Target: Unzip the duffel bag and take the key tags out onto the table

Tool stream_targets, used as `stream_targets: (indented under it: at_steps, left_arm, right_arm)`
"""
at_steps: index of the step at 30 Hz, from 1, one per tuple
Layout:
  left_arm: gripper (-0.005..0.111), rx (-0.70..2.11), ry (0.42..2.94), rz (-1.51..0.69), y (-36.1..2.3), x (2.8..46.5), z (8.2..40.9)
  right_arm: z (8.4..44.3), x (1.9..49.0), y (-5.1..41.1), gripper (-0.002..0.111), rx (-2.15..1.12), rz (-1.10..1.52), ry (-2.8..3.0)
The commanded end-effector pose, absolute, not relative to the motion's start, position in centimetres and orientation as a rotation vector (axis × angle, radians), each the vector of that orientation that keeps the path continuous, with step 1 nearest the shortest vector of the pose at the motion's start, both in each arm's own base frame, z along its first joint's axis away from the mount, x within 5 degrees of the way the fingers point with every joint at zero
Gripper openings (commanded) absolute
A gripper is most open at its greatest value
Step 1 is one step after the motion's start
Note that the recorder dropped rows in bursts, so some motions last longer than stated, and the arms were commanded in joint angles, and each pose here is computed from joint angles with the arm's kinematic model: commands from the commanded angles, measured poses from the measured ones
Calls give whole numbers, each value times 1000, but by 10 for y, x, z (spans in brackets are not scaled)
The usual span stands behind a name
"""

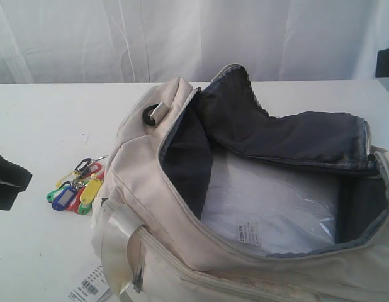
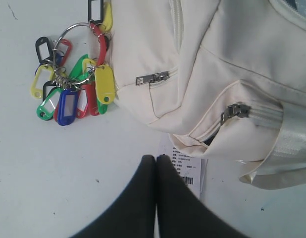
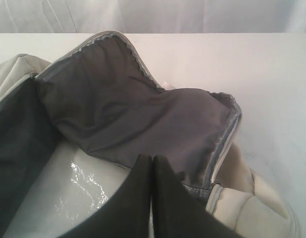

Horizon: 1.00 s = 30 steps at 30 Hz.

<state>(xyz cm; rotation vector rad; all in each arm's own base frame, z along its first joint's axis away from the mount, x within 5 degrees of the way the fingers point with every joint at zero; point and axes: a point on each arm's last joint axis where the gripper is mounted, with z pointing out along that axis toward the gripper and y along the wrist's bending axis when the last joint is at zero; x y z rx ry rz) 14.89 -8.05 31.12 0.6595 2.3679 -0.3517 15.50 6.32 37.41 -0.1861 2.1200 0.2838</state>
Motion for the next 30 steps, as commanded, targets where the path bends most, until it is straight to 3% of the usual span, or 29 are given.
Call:
stream_targets:
  at_steps: [1, 30]
  left_arm:
    - [0, 646, 2373, -366, -80, 146, 311]
    - [0, 646, 2373, -366, -80, 146, 311]
  right_arm:
    - [373, 156, 64, 0, -197, 282, 2118]
    - [385, 139, 56, 0, -186, 305, 2044]
